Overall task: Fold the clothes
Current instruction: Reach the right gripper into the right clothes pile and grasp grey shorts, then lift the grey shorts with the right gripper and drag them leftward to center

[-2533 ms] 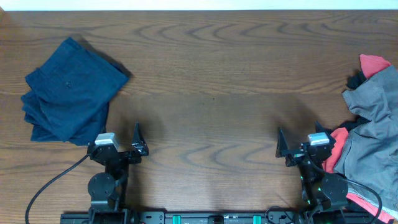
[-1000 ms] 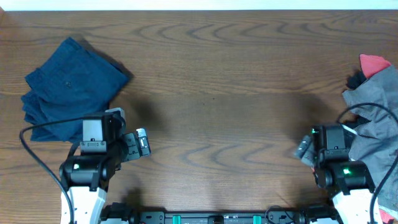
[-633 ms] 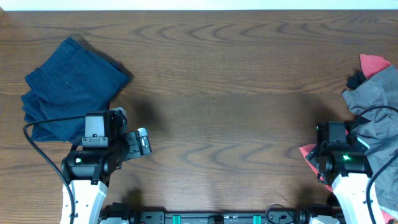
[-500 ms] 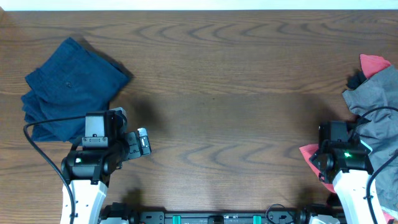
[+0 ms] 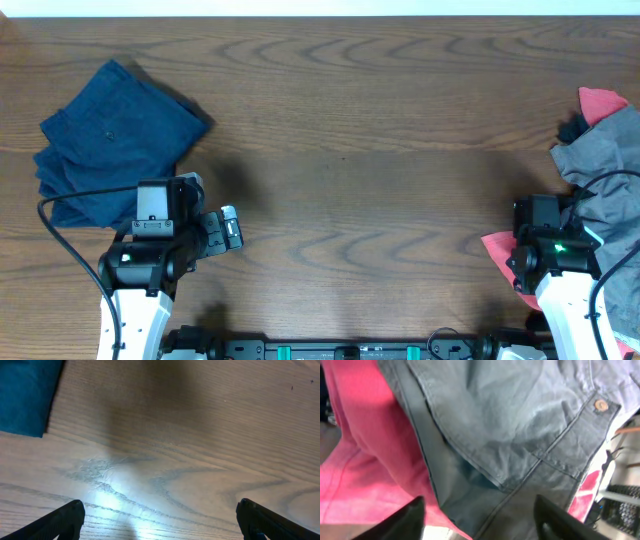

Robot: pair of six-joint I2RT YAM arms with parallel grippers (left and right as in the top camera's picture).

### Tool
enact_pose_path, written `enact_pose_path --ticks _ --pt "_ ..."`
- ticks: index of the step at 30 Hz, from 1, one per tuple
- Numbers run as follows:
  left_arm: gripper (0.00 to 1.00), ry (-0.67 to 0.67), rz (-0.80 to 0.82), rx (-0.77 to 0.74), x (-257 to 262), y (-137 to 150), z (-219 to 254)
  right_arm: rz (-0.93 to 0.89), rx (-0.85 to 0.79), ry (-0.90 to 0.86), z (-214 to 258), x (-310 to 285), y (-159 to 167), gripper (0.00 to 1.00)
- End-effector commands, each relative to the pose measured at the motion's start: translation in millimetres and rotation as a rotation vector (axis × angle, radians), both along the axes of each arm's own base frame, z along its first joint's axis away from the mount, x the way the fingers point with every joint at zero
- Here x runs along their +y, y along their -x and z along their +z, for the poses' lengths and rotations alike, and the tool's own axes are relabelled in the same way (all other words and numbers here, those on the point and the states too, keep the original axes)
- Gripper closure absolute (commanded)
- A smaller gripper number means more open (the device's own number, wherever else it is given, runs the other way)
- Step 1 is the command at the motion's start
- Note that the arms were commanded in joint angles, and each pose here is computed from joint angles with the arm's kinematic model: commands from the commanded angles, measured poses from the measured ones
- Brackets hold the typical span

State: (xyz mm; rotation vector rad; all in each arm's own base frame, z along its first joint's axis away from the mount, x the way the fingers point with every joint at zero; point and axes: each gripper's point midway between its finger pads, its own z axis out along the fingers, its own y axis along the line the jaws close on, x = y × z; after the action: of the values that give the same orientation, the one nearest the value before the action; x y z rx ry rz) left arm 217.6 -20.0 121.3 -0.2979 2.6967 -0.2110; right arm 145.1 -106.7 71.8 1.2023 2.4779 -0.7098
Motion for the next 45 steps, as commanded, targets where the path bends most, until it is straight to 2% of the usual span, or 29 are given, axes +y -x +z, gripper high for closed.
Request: enact_pose_path --ticks 1,6,15,17,18,19,21,22,24,29,34,39,45 --pt "0.02 0.003 0.014 -0.014 1.1 -3.6 6.4 -0.030 -0.029 0.034 1.7 -7.9 -3.3 0.24" --pt "0.02 0.003 0.014 -0.014 1.1 -3.5 6.4 -0.074 -0.092 0.047 1.3 -17.7 -16.8 0.25" --pt "0.02 0.003 0.014 -0.018 1.1 -4.4 6.7 -0.105 -0.045 0.025 -23.1 -23.7 -28.8 0.25" --pt "0.02 0.003 0.014 -0.018 1.1 -4.4 6.7 -0.105 -0.033 0.024 -27.5 -24.0 -30.3 0.27" --pt "0.02 0.003 0.014 -0.017 1.1 -4.4 6.7 -0.105 -0.025 0.023 -29.7 -24.0 -30.5 0.31" --pt "0.02 0.003 0.014 -0.017 1.1 -4.4 6.7 -0.105 -0.017 0.022 -31.2 -24.0 -30.0 0.40" --pt "0.02 0.003 0.014 -0.018 1.1 -4.4 6.7 -0.105 -0.006 0.021 -33.1 -23.9 -29.2 0.72" --pt "0.02 0.003 0.014 -0.017 1.1 -4.4 6.7 -0.105 -0.005 0.021 -33.1 -23.9 -29.0 0.85" --pt "0.02 0.003 0.014 -0.018 1.1 -4.4 6.7 -0.105 -0.007 0.021 -32.9 -23.9 -29.1 0.99" --pt "0.02 0.004 0.014 -0.021 1.0 -5.2 7.1 -0.093 -0.015 0.009 -28.2 -22.3 -31.7 0.99" --pt "0.02 0.003 0.013 -0.022 1.1 -5.4 7.1 0.045 -0.091 -0.058 13.6 -12.6 -62.8 0.99" --pt "0.02 0.004 0.013 -0.028 1.0 -6.6 7.8 0.368 -0.309 -0.141 98.9 14.4 -124.9 0.99" --pt "0.02 0.004 0.014 -0.029 1.0 -6.9 7.9 0.798 -0.543 -0.424 158.4 98.0 -163.3 0.99"
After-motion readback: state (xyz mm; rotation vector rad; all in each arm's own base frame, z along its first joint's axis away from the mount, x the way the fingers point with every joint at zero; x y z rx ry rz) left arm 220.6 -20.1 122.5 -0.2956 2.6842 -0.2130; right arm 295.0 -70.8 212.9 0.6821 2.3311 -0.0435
